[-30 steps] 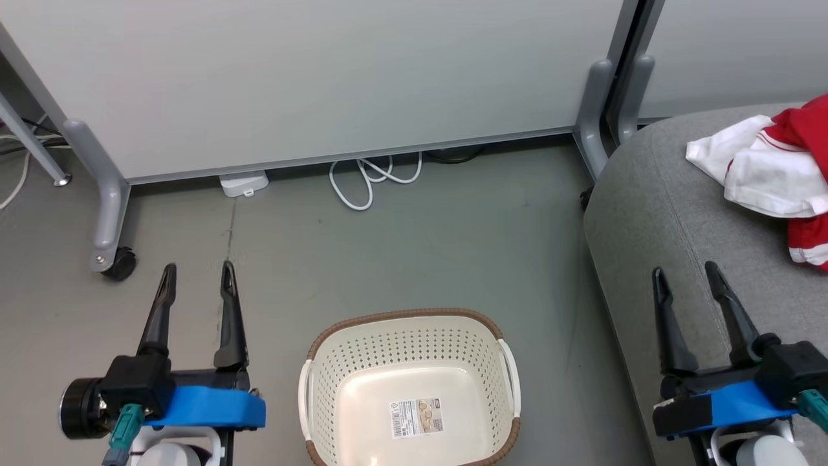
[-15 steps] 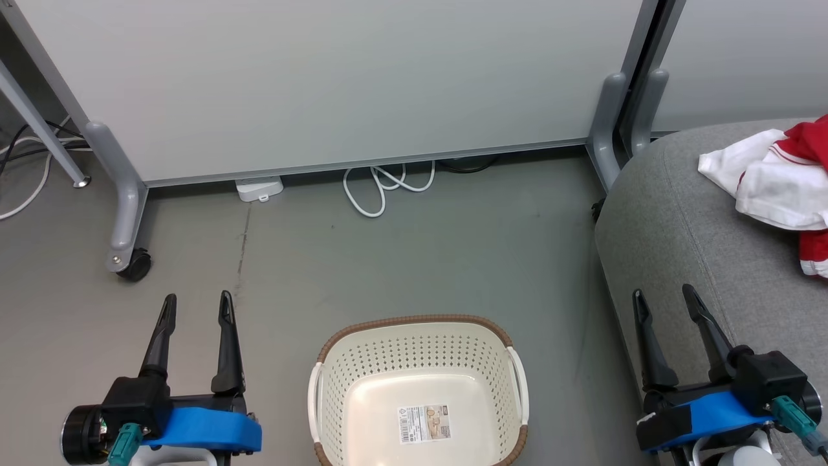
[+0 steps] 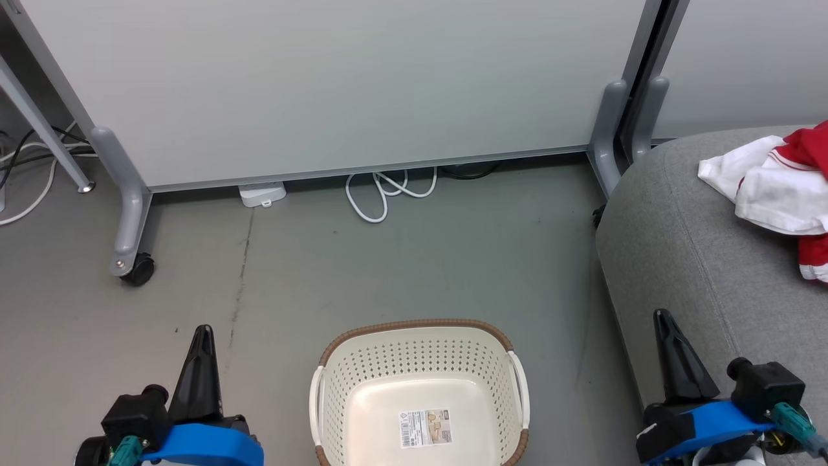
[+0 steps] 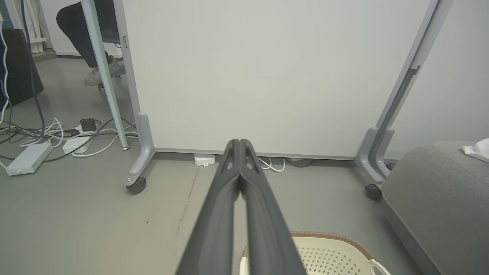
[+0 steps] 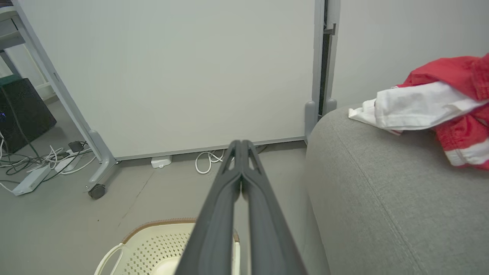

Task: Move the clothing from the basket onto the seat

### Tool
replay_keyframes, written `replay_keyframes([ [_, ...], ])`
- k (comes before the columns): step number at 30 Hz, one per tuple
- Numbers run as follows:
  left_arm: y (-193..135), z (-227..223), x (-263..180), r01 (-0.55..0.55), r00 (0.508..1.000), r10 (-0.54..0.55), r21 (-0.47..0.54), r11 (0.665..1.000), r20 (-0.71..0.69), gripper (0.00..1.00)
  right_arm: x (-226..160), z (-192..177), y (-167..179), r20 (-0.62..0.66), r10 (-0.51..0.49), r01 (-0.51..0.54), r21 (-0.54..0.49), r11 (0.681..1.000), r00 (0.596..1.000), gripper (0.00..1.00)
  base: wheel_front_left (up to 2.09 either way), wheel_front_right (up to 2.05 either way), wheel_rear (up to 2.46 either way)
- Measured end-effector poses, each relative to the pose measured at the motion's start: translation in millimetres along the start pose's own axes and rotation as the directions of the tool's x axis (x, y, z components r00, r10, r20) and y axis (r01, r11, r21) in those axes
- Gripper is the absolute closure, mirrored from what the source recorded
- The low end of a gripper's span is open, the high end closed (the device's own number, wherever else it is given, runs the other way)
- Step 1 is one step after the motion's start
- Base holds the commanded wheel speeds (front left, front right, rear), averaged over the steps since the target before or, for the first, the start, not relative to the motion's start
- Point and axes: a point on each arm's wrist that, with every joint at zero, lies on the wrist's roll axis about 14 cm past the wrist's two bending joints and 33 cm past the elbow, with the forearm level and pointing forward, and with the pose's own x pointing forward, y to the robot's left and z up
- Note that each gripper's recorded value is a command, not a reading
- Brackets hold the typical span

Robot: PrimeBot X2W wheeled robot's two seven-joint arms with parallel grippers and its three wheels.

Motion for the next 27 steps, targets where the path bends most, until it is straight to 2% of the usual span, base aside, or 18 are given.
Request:
replay_keyframes([
  [11,7,-2,0,-0.047,0.999,0.043,-0.209,0.977,-0.024,1.00,-1,-1,-10,-0.020,-0.054,0.057,0.205,0.977,0.998,1.00,0.00,0.00,0.00],
  [18,10,-1,3,-0.065,0.998,0.057,-0.325,0.943,-0.033,1.00,-2,-1,-15,-0.031,-0.079,0.084,0.320,0.944,0.996,1.00,0.00,0.00,0.00],
  [27,11,0,5,-0.076,0.997,0.063,-0.458,0.886,-0.044,1.00,-3,-1,-19,-0.044,-0.100,0.109,0.452,0.885,0.994,1.00,0.00,0.00,0.00],
])
